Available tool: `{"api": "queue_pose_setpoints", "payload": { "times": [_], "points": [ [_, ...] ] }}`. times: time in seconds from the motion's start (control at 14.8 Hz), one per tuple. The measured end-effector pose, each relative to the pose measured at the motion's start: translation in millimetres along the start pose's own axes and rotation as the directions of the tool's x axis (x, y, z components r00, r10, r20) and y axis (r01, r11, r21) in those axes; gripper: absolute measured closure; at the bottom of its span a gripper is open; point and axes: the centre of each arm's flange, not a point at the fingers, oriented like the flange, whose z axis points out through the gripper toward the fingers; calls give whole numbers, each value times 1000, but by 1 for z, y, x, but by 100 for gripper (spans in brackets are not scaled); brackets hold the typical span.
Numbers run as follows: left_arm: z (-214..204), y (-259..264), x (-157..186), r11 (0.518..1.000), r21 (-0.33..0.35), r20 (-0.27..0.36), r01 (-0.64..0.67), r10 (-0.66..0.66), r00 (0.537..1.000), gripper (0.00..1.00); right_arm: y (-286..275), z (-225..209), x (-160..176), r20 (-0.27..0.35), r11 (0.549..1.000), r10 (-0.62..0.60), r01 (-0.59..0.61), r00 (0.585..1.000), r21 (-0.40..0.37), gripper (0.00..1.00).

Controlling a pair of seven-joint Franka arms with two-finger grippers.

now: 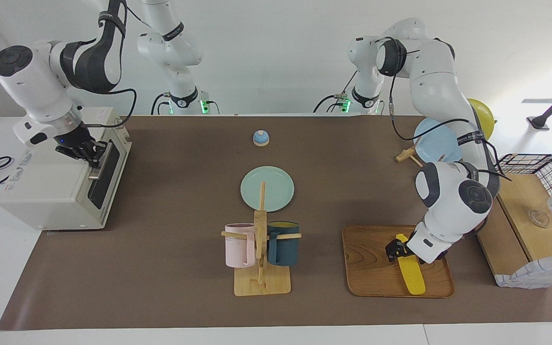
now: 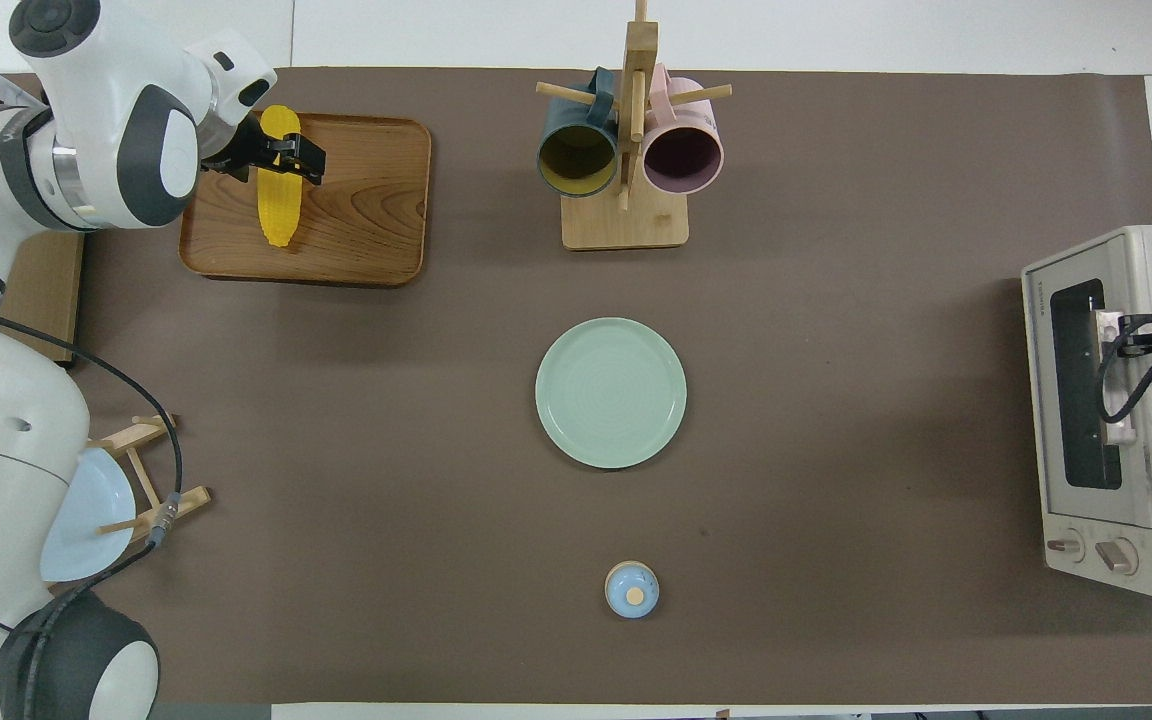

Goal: Put corn in oven
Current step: 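Reach the left gripper to the yellow corn and grasp it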

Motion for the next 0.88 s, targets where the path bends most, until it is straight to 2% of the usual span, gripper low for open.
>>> {"api": "queue_pose_setpoints", "payload": {
  "times": [0.2,0.34,0.4,0.47,0.67,0.88],
  "points": [
    [6,-3,2,1000,15,-16,-7,7,1000,0,0,3,-1,4,1000,1,-1,1000,1,99],
    [6,-4,2,1000,18,-16,-9,9,1000,23,-5,3,-1,6,1000,-8,8,1000,1,99],
    [6,-4,2,1000,26,-15,-14,15,1000,38,-12,4,0,9,1000,-10,10,1000,1,99],
    [4,-5,3,999,36,-18,-22,23,1000,44,-21,5,1,12,1000,-5,5,1000,1,99],
    [2,0,3,999,34,-14,-27,28,1000,44,-50,14,4,25,1000,-17,17,1000,0,99],
    [-33,23,-4,1000,9,28,-12,12,1000,44,-61,33,6,23,1000,-30,30,999,5,99]
  ]
}}
